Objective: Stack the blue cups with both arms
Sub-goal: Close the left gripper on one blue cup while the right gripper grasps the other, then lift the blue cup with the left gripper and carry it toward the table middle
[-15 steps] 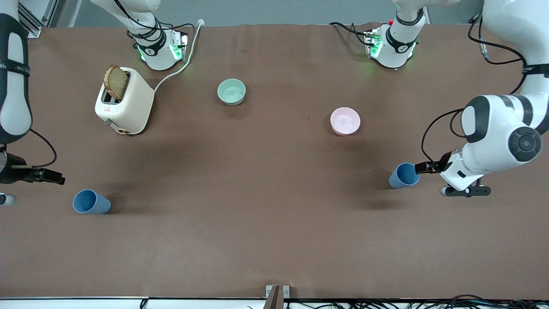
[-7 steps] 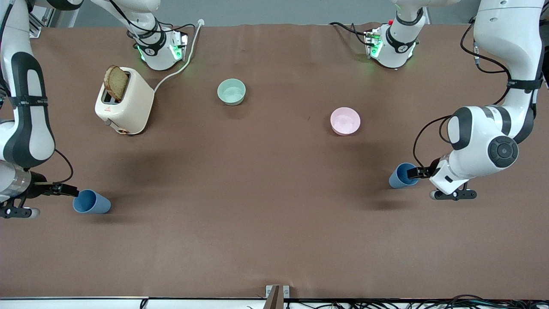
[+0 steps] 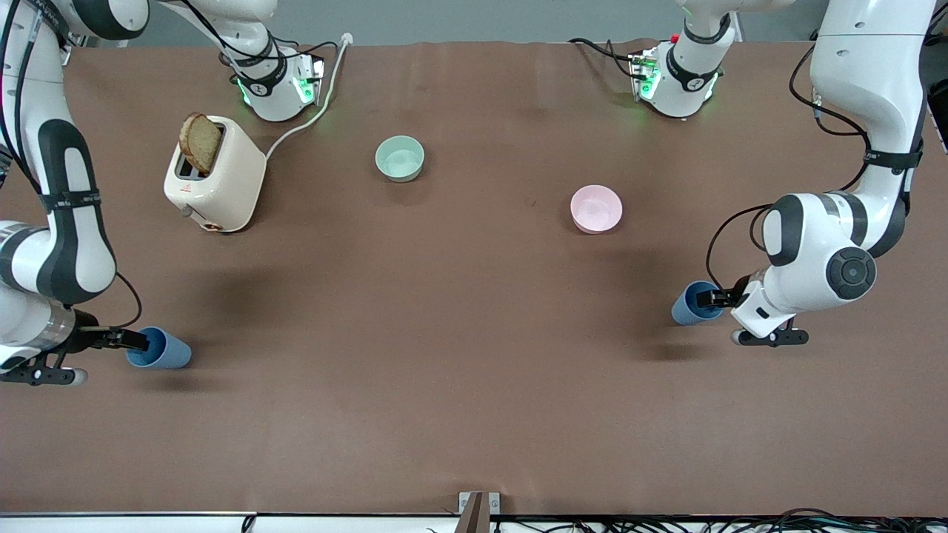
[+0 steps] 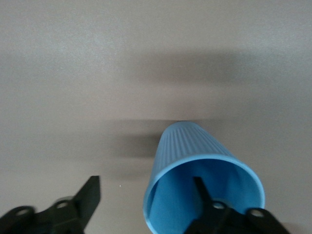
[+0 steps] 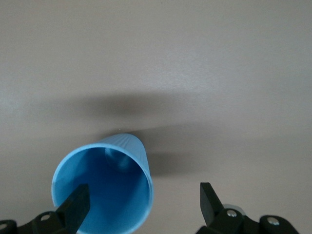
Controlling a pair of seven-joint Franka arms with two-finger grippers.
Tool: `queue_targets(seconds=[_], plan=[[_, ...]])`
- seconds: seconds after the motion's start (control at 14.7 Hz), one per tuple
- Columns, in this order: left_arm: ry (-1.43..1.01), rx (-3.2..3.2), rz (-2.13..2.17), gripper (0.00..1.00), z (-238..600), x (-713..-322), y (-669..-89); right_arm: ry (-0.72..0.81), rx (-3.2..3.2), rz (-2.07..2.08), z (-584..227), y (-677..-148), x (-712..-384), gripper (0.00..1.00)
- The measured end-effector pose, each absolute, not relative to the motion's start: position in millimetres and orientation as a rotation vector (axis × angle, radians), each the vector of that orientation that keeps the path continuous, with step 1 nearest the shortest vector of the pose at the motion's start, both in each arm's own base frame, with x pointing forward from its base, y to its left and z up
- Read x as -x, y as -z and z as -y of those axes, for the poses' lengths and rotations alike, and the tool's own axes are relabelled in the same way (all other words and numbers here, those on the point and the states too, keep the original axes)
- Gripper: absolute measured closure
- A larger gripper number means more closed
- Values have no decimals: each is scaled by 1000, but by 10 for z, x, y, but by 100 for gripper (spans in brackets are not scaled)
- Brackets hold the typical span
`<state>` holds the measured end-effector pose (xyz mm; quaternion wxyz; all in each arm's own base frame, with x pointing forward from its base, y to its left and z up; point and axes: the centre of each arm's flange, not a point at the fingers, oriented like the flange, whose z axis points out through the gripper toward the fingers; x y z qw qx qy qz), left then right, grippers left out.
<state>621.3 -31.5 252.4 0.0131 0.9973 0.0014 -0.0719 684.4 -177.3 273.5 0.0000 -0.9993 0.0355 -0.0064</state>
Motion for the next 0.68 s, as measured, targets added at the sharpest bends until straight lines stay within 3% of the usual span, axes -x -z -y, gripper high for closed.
queue_targets(seconds=[0.2, 0.41, 0.54, 0.68], plan=[[219, -3108, 8, 51, 365, -6221, -2538, 21, 3125, -126, 1769, -2614, -6850, 3], [219, -3107, 8, 80, 366, -6222, -2539, 10, 3123, -128, 1771, -2562, -6844, 16], [217, -3107, 17, 96, 383, -6225, -2554, 7, 3122, -129, 1773, -2544, -6842, 35], [206, -3106, 35, 95, 387, -6247, -2606, 6, 3121, -132, 1781, -2539, -6839, 58]])
